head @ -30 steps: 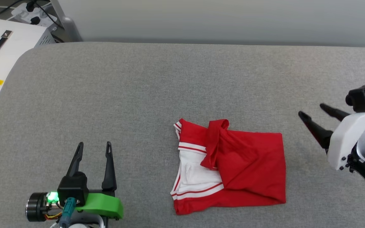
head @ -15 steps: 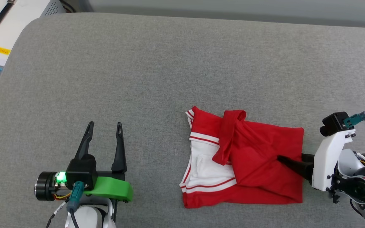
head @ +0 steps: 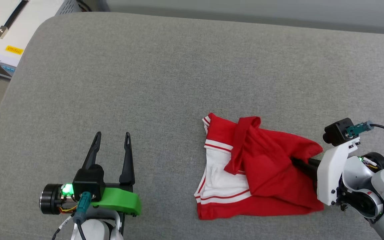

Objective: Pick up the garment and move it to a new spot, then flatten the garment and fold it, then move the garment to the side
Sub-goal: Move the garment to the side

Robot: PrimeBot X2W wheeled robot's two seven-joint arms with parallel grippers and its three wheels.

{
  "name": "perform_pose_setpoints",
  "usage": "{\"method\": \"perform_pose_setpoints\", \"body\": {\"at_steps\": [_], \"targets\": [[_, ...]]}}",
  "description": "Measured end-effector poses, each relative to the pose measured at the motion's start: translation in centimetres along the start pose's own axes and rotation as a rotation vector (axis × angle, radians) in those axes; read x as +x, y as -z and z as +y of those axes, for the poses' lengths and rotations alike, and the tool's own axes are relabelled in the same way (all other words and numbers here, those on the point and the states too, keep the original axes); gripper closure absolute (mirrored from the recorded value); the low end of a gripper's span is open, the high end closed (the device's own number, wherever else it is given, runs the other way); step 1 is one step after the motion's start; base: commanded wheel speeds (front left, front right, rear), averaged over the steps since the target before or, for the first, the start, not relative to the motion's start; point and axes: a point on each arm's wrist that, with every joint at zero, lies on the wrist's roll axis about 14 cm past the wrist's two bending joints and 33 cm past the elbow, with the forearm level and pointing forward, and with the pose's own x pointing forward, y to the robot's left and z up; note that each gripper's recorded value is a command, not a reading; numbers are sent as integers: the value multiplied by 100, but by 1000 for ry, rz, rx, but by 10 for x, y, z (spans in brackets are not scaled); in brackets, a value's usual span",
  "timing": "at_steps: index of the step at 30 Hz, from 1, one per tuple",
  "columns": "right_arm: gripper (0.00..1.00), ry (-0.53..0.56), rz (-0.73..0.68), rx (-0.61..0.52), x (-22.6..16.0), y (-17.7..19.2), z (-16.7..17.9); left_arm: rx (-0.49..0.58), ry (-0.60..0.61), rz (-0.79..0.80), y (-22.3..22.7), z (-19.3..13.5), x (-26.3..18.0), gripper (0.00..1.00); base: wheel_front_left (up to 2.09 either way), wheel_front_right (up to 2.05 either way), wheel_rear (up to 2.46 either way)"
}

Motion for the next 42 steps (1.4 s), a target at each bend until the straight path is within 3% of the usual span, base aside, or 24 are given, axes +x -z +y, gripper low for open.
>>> {"method": "perform_pose_setpoints", "body": {"at_steps": [3, 5, 9, 17, 21, 29, 36, 42], "targets": [[100, -3, -72, -83, -13, -22, 8, -6, 9, -8, -3, -3, -5, 0, 0, 0, 0], [100, 11, -134, -195, -34, -47, 13, -13, 28, -15, -6, -10, -7, 0, 0, 0, 0], [100, 43, -156, -290, -63, -58, 13, -25, 73, -24, -8, -25, -4, 0, 0, 0, 0], [100, 200, -194, -342, -122, -70, -21, -50, 179, -69, -19, -64, 16, 0, 0, 0, 0], [100, 299, -192, -298, -142, -69, -55, -58, 231, -96, -24, -83, 32, 0, 0, 0, 0], [100, 583, -72, -195, -178, -44, -165, -56, 298, -124, -16, -107, 73, 0, 0, 0, 0], [100, 828, 24, -134, -211, -34, -256, -54, 321, -94, 12, -114, 97, 0, 0, 0, 0], [100, 969, 33, -50, -227, -29, -307, -60, 320, -59, 37, -115, 107, 0, 0, 0, 0]]}}
